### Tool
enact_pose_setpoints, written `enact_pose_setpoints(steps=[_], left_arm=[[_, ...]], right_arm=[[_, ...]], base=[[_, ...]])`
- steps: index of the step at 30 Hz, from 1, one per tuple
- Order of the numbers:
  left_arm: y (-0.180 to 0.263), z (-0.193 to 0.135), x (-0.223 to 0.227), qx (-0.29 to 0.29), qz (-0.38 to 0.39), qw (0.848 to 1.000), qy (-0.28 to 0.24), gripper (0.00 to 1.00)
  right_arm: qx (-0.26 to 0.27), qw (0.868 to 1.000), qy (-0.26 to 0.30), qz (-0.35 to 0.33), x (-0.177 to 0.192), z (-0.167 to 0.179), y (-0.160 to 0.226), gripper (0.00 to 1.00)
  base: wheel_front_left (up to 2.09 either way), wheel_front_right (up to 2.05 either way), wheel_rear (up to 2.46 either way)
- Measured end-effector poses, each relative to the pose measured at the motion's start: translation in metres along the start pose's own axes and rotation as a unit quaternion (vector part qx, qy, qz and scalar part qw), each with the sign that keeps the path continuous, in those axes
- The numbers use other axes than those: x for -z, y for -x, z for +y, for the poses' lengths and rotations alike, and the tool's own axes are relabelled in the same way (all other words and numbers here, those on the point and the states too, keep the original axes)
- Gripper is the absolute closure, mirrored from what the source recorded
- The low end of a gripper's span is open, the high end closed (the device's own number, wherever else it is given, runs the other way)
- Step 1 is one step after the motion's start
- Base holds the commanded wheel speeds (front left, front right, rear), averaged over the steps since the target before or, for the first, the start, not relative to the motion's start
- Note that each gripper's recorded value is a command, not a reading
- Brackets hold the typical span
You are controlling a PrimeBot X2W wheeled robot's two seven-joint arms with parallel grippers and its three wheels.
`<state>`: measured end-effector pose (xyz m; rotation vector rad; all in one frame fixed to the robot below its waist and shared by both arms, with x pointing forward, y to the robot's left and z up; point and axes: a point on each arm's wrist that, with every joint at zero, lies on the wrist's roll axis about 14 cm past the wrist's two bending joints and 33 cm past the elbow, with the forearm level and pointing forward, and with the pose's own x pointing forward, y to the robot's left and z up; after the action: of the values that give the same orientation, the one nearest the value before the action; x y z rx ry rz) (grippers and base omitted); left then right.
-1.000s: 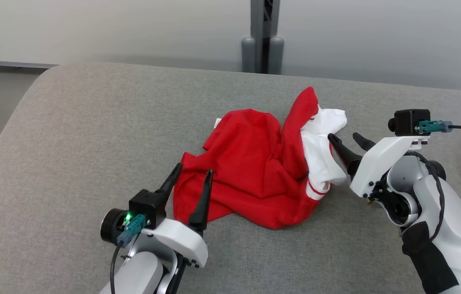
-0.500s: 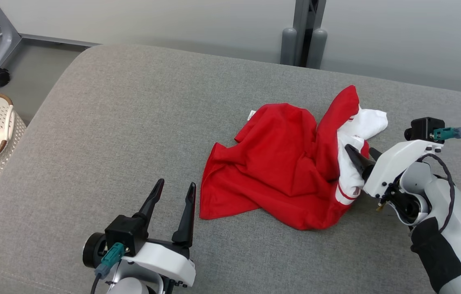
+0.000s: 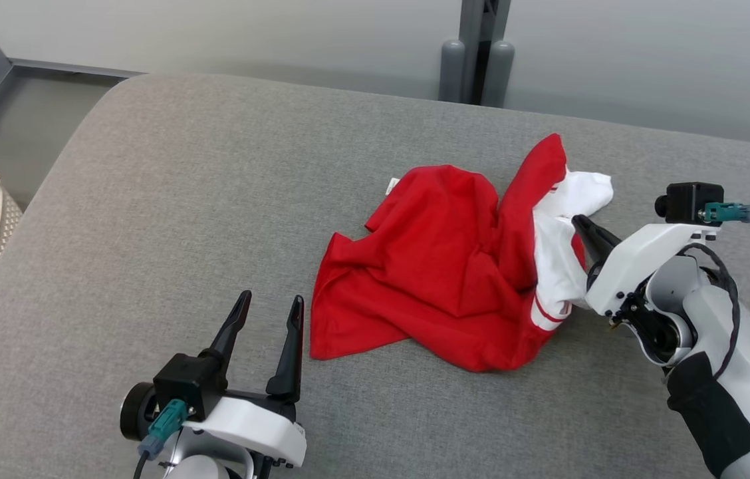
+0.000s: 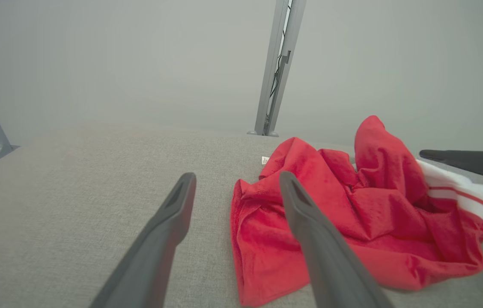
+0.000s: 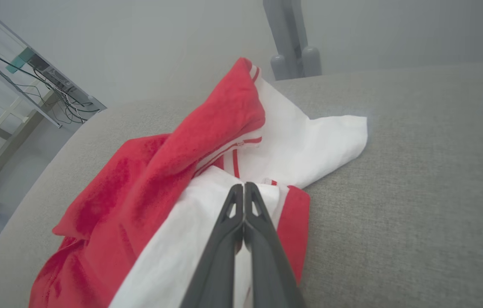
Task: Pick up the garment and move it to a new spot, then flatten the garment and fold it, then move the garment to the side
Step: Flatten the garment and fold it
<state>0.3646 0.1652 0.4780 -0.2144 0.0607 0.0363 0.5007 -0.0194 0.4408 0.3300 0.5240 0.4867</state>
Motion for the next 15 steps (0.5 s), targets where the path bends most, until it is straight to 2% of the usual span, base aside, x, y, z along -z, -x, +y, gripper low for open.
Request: enact_pose_setpoints(steps=[7,15], left_arm=[[-0.003,-0.009,0.001,0.013,0.001,1.000,0.004,0.00],[-0.006,-0.015,0.005,0.022,0.006,1.000,0.006,0.00]], right_arm=[[0.003,0.998,-0.021,-0.052,-0.009,-0.013,0.021,1.00],[0.020,0.998,-0.022,-0.054,-0.003,-0.034,0.039,1.00]], base=[[0.00,0.00,0.00],[0.00,0.00,0.00]])
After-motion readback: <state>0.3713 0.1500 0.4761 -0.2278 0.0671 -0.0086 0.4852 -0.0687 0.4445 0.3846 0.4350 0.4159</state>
